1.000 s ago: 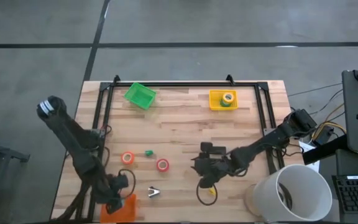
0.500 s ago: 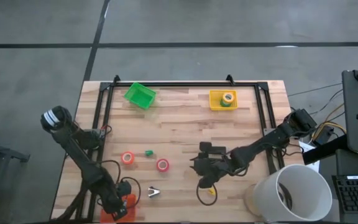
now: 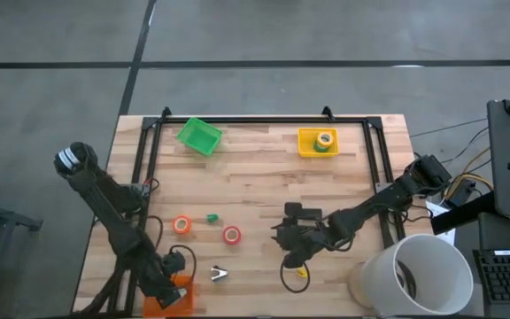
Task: Pick and place Stapler, Stapler remover, tape
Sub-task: Put the blue staple remover into the orange bin
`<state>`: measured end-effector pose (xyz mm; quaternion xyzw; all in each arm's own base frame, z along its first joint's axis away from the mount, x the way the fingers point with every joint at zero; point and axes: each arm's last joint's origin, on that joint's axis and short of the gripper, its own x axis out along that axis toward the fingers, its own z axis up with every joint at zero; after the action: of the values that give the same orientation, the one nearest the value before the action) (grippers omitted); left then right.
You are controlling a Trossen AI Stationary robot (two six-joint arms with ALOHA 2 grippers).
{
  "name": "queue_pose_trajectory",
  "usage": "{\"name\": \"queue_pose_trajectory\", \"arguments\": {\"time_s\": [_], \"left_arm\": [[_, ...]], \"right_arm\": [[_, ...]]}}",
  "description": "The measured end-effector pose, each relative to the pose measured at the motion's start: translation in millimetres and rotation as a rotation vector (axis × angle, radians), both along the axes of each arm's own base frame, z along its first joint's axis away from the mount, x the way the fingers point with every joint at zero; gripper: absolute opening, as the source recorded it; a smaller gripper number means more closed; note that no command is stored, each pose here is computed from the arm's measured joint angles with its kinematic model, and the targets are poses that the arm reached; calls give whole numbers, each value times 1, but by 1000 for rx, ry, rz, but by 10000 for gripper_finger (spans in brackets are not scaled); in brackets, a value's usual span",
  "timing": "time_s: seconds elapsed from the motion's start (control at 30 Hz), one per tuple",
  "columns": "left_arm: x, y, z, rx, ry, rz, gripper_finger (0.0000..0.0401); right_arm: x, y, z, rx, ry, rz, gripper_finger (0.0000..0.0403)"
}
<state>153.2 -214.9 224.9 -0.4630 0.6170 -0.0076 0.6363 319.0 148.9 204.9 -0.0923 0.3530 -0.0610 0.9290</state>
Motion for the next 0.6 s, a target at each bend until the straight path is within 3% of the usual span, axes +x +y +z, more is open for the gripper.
{"name": "queue_pose_trajectory", "arguments": {"time_s": [0.1,0.2,0.3,0.4,0.6], "left_arm": [[-2,9,15,6,-122,56,121],[-2,20,30,117,-362,128,114],[1,32,41,341,-638,239,110],[5,38,47,588,-830,329,110],[26,37,48,992,-1002,414,110]], "right_arm": [[0,0,0,-1,1,0,113],[0,0,0,-1,2,0,108],[0,0,0,-1,2,0,104],[-1,0,0,-7,5,5,99],[-9,-5,5,-35,54,8,88]]}}
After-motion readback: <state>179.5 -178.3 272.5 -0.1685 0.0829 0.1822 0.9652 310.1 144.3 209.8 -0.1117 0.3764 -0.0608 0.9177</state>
